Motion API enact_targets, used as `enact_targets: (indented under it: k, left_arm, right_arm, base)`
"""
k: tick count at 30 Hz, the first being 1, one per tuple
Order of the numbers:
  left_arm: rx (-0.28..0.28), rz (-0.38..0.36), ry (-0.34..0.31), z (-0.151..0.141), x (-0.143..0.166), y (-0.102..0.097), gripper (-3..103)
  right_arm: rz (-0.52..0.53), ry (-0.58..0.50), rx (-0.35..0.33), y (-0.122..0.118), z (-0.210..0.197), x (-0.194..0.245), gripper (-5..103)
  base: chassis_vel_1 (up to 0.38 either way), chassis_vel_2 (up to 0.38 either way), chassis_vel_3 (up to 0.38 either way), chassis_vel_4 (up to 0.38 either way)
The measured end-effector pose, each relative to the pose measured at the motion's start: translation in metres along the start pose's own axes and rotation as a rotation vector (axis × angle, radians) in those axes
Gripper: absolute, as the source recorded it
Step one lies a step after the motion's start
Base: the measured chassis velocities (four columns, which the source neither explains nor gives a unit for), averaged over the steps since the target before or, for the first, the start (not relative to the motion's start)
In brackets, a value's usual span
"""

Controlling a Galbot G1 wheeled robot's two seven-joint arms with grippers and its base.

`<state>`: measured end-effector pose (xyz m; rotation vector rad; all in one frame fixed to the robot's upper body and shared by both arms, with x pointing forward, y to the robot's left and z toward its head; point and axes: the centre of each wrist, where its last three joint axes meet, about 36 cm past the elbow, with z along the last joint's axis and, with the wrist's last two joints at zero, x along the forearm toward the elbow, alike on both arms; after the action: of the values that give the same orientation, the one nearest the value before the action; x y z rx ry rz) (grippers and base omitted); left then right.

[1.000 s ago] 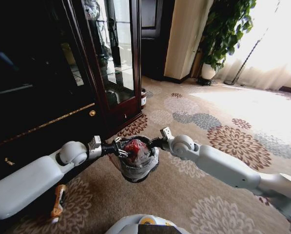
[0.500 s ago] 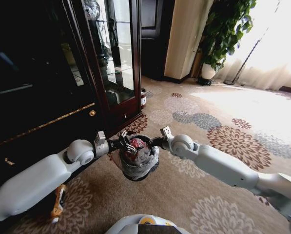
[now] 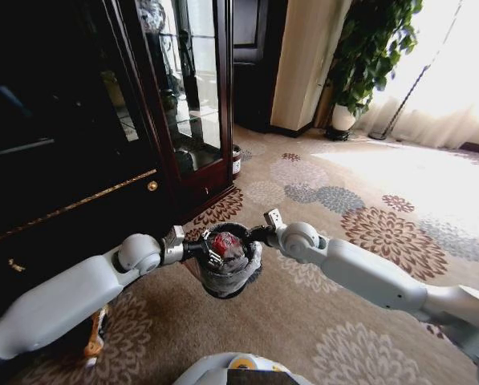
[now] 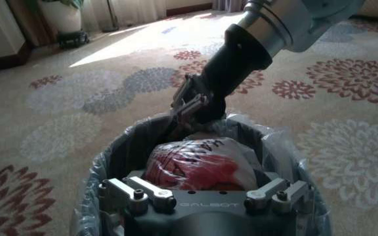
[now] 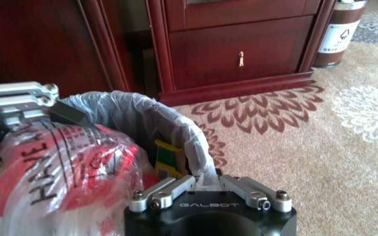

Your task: Pick up the trash from the ground and place it into the trash bin.

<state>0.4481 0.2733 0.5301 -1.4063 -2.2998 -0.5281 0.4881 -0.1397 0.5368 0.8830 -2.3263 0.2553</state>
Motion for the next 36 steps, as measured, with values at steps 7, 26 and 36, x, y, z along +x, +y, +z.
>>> enact_targets:
  k: [7,26,36]
  left_arm:
    - [-0.008,0.048,0.036,-0.001,-0.026,0.007,100]
    - [-0.009,0.002,0.0,-0.006,-0.03,0.024,100]
    - [0.035,-0.013,-0.134,-0.04,-0.004,0.018,100]
  right_arm:
    - [0.004,-0.005,-0.003,-0.001,-0.001,0.0,0]
    - [0.01,-0.012,-0.011,-0.009,0.0,-0.001,0]
    - [0.011,-0.02,-0.014,-0.014,-0.001,0.003,0]
  base:
    - [0.0,0.0,0.0,0.0]
    - [0.0,0.0,0.0,0.0]
    - [0.0,0.0,0.0,0.0]
